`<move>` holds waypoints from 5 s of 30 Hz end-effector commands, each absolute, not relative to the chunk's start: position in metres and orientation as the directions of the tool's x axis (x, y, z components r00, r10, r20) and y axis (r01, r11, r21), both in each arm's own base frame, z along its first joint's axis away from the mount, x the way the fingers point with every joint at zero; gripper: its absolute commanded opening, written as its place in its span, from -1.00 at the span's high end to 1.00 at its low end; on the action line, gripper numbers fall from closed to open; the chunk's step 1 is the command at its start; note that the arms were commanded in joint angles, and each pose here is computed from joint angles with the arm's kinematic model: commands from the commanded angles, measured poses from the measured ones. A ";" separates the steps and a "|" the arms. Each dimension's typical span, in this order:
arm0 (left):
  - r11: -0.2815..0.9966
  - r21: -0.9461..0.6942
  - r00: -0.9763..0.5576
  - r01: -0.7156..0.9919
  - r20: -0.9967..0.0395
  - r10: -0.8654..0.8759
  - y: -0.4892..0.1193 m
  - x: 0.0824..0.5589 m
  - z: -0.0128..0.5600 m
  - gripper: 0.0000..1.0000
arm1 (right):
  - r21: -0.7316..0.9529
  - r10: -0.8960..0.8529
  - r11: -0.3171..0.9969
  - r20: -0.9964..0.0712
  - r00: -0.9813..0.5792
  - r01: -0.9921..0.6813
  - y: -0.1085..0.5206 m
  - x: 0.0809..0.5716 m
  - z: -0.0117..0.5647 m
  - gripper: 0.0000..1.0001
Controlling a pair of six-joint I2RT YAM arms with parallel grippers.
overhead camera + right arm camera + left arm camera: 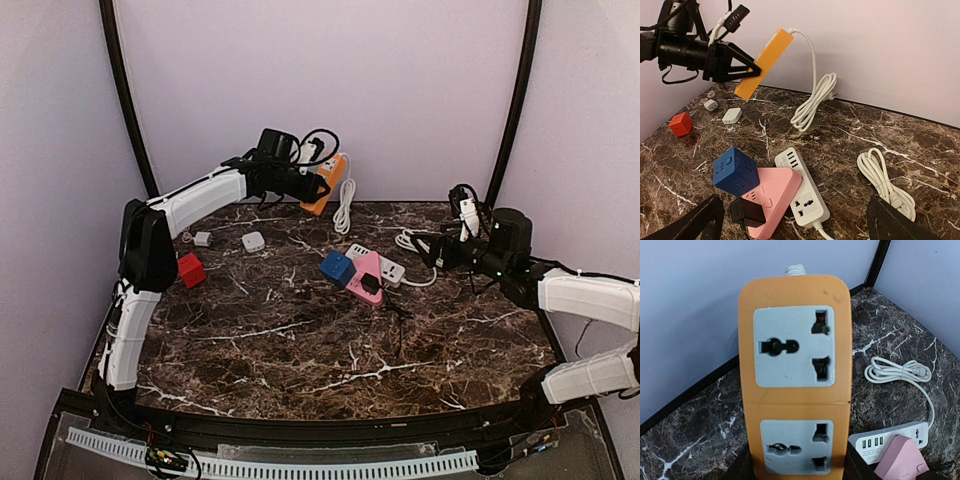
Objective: Pull the plug off the socket
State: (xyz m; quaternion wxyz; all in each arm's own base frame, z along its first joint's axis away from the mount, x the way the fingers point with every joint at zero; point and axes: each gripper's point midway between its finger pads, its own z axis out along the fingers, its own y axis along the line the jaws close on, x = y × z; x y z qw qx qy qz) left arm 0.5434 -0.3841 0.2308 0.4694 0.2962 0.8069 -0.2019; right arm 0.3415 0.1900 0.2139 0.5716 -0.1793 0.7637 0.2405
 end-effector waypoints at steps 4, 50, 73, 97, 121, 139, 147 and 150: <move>0.680 -0.243 -0.502 0.691 -0.839 0.211 -0.407 0.520 0.219 0.98 | 0.177 0.007 0.815 -0.955 -0.295 -0.553 0.191 0.342 0.210 -0.97; 0.895 -0.233 -0.840 0.380 -0.492 0.228 -0.315 0.494 0.084 -0.25 | 0.210 -0.078 0.771 -0.905 -0.418 -0.601 0.216 0.361 0.182 -0.95; 0.881 -0.230 -0.809 0.412 -0.537 0.238 -0.317 0.495 0.111 -0.97 | 0.087 -0.288 0.823 -0.788 -0.544 -0.562 0.207 0.388 0.114 -0.76; 0.841 -0.226 -0.727 0.491 -0.638 0.253 -0.324 0.477 0.174 -0.97 | 0.068 -0.425 0.757 -0.704 -0.569 -0.650 0.221 0.395 0.064 -0.58; 0.833 -0.275 -0.737 0.480 -0.642 0.213 -0.323 0.466 0.174 -0.97 | -0.043 -0.567 0.734 -0.588 -0.577 -0.678 0.234 0.405 0.026 -0.40; 0.828 -0.307 -0.711 0.469 -0.687 0.148 -0.310 0.444 0.194 -0.97 | -0.063 -0.634 0.664 -0.575 -0.517 -0.745 0.259 0.363 0.029 0.19; 0.835 -0.325 -0.701 0.445 -0.706 0.099 -0.292 0.419 0.196 -0.97 | -0.038 -0.664 0.607 -0.574 -0.480 -0.794 0.290 0.325 0.028 0.25; 0.850 -0.303 -0.693 0.431 -0.714 0.096 -0.279 0.407 0.191 -0.97 | -0.017 -0.669 0.584 -0.578 -0.468 -0.812 0.304 0.310 0.027 0.25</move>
